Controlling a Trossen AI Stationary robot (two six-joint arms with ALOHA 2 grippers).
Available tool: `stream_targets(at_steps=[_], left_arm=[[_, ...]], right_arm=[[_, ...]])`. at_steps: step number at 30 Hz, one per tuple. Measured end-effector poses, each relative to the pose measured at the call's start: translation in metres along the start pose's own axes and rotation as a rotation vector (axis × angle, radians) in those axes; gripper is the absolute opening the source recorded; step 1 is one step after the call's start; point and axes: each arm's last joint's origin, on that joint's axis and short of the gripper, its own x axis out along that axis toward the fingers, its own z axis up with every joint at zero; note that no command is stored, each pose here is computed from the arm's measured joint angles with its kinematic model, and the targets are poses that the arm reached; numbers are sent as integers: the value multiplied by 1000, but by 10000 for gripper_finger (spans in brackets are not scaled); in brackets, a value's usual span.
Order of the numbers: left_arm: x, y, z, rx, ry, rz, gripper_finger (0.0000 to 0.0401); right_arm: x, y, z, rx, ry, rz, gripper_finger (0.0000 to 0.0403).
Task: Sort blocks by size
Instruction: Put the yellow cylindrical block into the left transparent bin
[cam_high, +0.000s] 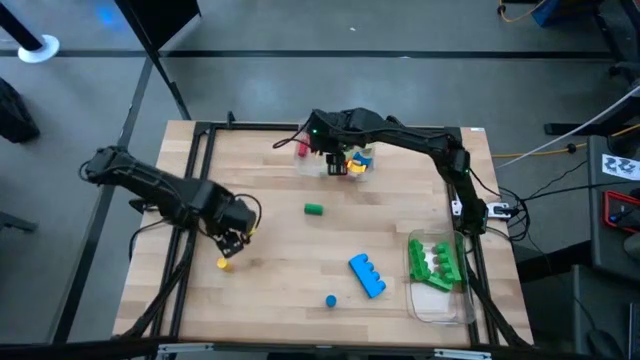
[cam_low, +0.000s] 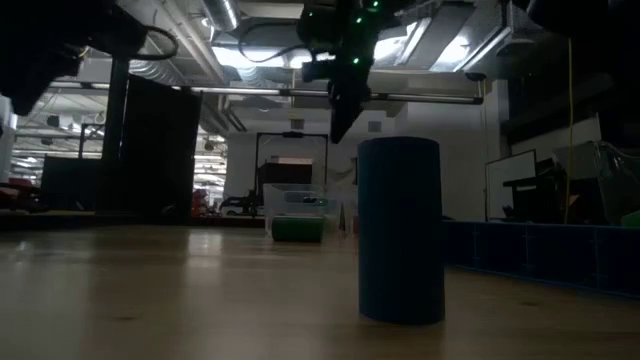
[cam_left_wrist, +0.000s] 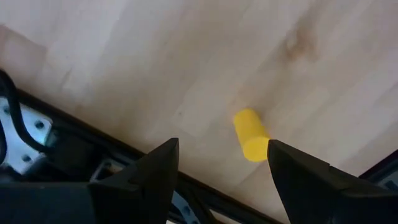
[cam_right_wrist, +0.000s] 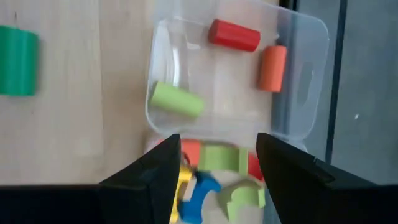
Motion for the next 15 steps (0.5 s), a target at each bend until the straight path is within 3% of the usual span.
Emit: stream_targets(at_steps=[6, 15], left_arm=[[2, -13, -18, -66, -4, 3, 231], [27, -36, -40, -83, -42, -96, 231]], right_arm=[[-13, 3, -10, 54, 45, 73, 211], [-14, 8, -13, 63, 79, 118, 211]])
